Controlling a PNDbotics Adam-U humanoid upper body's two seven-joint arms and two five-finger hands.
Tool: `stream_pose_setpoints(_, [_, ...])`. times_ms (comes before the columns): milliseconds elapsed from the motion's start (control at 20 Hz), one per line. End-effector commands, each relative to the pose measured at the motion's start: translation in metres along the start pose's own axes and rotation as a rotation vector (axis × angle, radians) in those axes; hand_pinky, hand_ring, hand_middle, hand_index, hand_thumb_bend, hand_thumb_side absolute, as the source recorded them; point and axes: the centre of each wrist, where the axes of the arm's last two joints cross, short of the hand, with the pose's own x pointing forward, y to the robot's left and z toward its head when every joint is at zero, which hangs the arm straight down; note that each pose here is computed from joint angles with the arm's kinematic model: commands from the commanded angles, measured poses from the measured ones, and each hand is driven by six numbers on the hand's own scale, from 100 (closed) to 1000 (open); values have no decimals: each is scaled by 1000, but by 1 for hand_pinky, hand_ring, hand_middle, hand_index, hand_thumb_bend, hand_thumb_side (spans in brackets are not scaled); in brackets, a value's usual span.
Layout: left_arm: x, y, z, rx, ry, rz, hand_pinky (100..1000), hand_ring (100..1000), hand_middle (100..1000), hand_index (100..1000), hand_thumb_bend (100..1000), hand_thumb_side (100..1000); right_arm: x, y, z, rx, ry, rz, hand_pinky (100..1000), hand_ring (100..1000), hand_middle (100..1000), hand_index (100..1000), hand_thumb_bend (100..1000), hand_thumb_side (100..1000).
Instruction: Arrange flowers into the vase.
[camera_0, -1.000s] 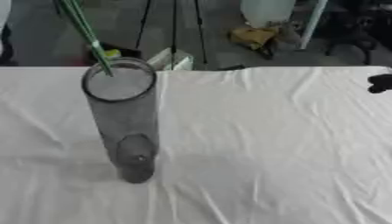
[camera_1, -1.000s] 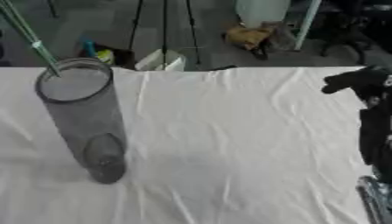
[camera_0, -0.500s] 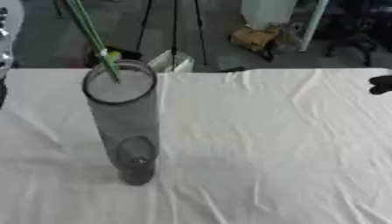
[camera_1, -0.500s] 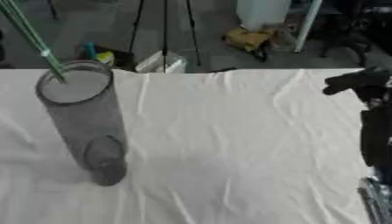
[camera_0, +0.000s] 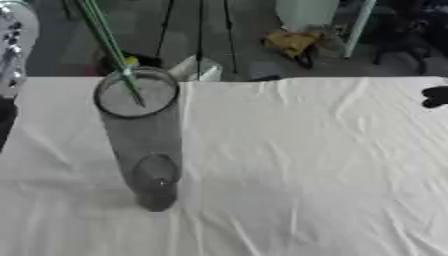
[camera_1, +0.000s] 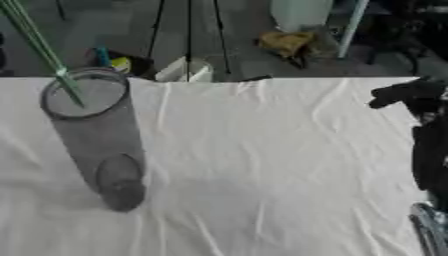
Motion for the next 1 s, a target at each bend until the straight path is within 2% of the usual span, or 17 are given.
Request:
stream_pose_setpoints(50, [8,-2,2,-14,-28,-16,100,100,100,151,100,844,3,-3,-6,4,-27,12,657,530,506,669,100,1000])
stream_pose_setpoints(1000, [-11,-8,9,-40,-34,-53,100,100,100,150,100,844,3,-1,-7,0,-35,8,658,528,504,669,100,1000])
